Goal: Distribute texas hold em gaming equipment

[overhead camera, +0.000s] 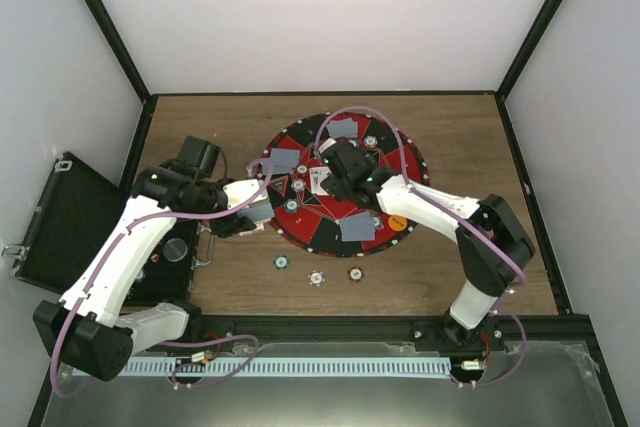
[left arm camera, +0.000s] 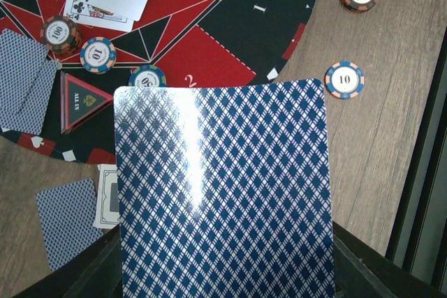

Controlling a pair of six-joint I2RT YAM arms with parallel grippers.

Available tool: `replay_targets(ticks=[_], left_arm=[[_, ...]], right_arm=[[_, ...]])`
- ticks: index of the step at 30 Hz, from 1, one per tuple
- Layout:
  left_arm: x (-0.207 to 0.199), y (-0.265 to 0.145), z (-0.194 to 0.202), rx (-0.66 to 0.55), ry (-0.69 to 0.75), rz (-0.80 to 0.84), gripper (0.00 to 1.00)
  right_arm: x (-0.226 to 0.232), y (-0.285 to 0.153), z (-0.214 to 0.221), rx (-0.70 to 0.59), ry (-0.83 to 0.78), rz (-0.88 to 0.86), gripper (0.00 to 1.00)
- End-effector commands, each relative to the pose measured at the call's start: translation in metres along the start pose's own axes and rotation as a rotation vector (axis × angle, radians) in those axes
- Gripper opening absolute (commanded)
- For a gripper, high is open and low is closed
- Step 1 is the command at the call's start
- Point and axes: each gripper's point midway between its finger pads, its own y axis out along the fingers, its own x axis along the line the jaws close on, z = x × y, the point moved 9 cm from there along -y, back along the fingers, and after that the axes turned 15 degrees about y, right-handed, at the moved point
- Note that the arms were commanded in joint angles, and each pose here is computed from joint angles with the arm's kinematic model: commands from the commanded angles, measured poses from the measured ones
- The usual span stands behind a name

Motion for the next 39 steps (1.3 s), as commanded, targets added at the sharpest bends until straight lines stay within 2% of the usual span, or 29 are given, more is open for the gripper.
replay_targets(ticks=[1,3,6,8,10,13,17,21,26,39], left_arm=[[0.001,-0.007,-0.007,-0.047,0.005,-0.016,0.06],[0.001,-0.007,-0.007,-0.047,0.004,-0.016,0.06],[0.002,-0.009,-0.009,-0.053,0.007,-0.02,0.06],[0.002,-0.01,-0.01,-0.057,0.009,-0.023,0.06],[0.003,-0.01,-0.01,-0.062,0.007,-0.02,0.06],[0.003,-0.01,-0.011,-0.068,0.004,-0.018,0.06],[0.004,-0.009,-0.012,-0.073,-0.001,-0.014,0.07],[0.004,-0.008,-0.011,-0.071,-0.001,-0.015,0.07],[0.005,-0.006,-0.011,-0.07,-0.003,-0.012,0.07],[0.005,-0.005,-0.012,-0.079,-0.005,-0.011,0.06]], right_arm=[[-0.02,-0.042,-0.032,-0.086,0.286,-0.078,0.97],[-0.033,-0.069,-0.049,-0.156,0.471,-0.184,1.0],[-0.044,-0.105,-0.061,-0.199,0.699,-0.511,1.0],[-0.041,-0.12,-0.063,-0.184,0.737,-0.731,1.0],[-0.029,-0.124,-0.063,-0.11,0.74,-0.899,1.0],[-0.007,-0.114,-0.058,0.069,0.778,-1.036,1.0],[0.025,-0.116,-0.051,0.152,0.797,-1.176,1.0],[0.046,-0.114,-0.05,0.229,0.802,-1.253,1.0],[0.059,-0.111,-0.048,0.259,0.805,-1.326,1.0],[0.088,-0.093,-0.052,0.349,0.808,-1.397,0.96]])
